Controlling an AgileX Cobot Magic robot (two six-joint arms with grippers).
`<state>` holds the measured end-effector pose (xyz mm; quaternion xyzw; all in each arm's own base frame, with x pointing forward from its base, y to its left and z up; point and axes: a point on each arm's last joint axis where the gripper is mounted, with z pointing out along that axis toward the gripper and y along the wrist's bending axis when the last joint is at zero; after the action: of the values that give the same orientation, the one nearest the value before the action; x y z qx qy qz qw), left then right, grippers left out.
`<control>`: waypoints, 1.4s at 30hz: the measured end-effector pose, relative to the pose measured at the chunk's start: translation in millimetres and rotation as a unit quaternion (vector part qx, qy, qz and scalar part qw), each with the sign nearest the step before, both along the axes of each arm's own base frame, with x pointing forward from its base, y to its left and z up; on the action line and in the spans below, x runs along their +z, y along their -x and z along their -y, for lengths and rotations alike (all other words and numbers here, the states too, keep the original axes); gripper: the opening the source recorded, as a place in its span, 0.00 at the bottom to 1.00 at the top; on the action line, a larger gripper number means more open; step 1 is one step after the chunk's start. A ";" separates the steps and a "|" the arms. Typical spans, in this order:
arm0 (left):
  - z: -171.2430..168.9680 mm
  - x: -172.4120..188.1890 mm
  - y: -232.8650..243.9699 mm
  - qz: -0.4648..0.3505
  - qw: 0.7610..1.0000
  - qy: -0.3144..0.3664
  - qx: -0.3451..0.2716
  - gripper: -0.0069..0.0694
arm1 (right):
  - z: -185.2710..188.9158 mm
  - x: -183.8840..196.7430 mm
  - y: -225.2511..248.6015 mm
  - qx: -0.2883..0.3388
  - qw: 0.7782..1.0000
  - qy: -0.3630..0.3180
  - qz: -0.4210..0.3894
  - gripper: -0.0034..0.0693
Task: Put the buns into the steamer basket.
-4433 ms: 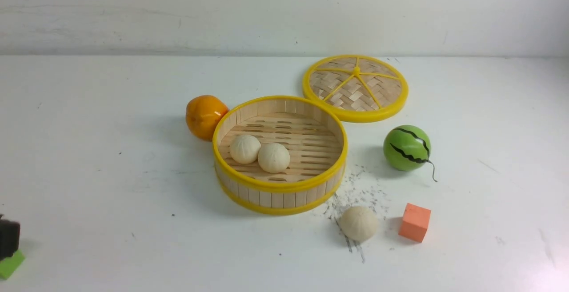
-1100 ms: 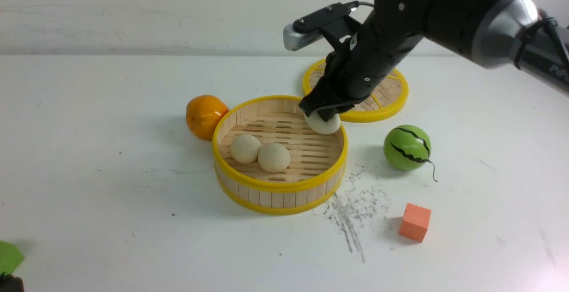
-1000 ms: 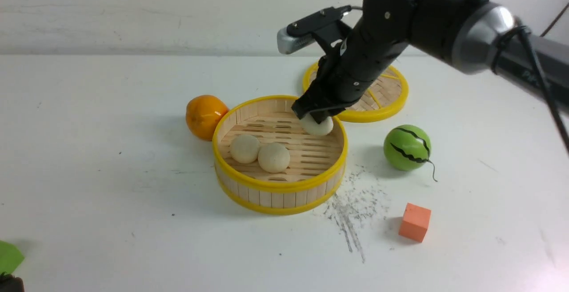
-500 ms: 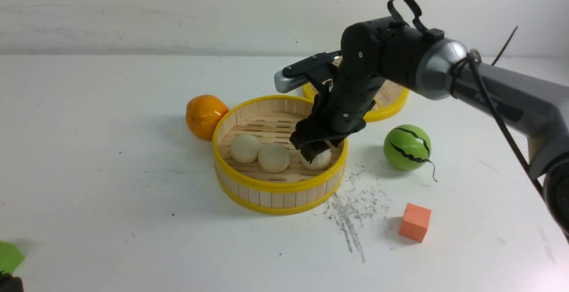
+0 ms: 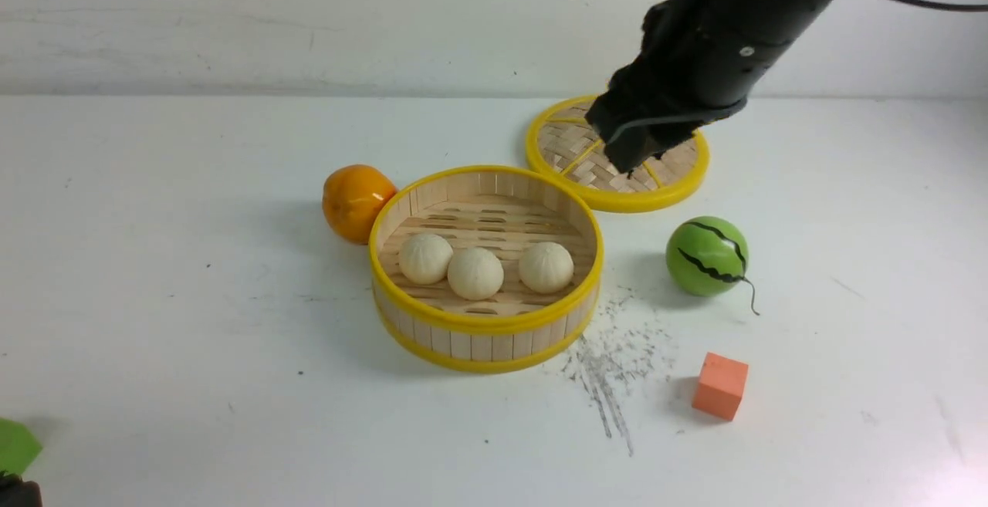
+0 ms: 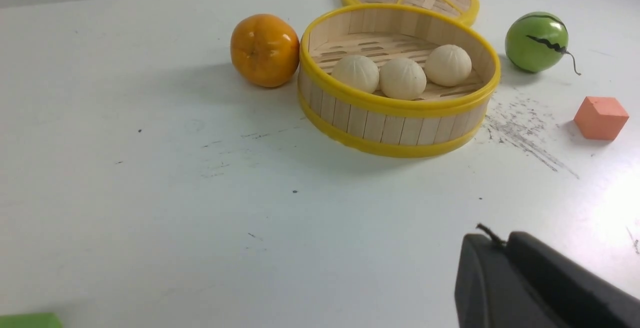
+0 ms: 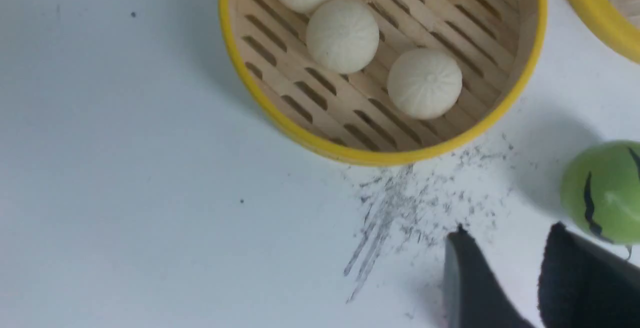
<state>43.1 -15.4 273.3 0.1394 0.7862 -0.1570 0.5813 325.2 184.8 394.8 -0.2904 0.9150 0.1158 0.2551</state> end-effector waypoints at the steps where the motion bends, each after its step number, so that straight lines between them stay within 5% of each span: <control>1: 0.0 0.0 0.0 0.000 1.000 0.000 0.000 0.15 | 6.5 5.3 12.9 0.000 1.000 -0.002 0.001 0.25; 6: 0.0 0.0 0.0 0.000 1.000 0.000 0.000 0.16 | 38.8 10.8 75.0 0.004 1.000 -0.002 0.001 0.03; 19: 0.0 0.0 0.0 0.000 1.000 0.000 0.000 0.16 | 98.5 -7.3 191.7 -0.032 0.969 -0.156 0.188 0.02; 34: 0.0 0.0 0.0 0.000 1.000 0.000 0.000 0.18 | 125.6 -18.3 247.6 -0.023 0.960 -0.179 0.212 0.03; 39: 0.0 0.0 0.0 0.000 1.000 0.000 0.000 0.19 | 133.8 -44.8 250.7 -0.044 0.942 -0.190 0.274 0.02; 42: 0.0 0.0 0.0 0.000 1.000 0.000 0.000 0.20 | 144.4 -85.5 253.0 -0.094 0.908 -0.224 0.341 0.02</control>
<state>43.1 -15.5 273.3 0.1392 0.7862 -0.1574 0.5811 72.2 40.5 309.3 -0.1597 0.7453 0.1874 0.6195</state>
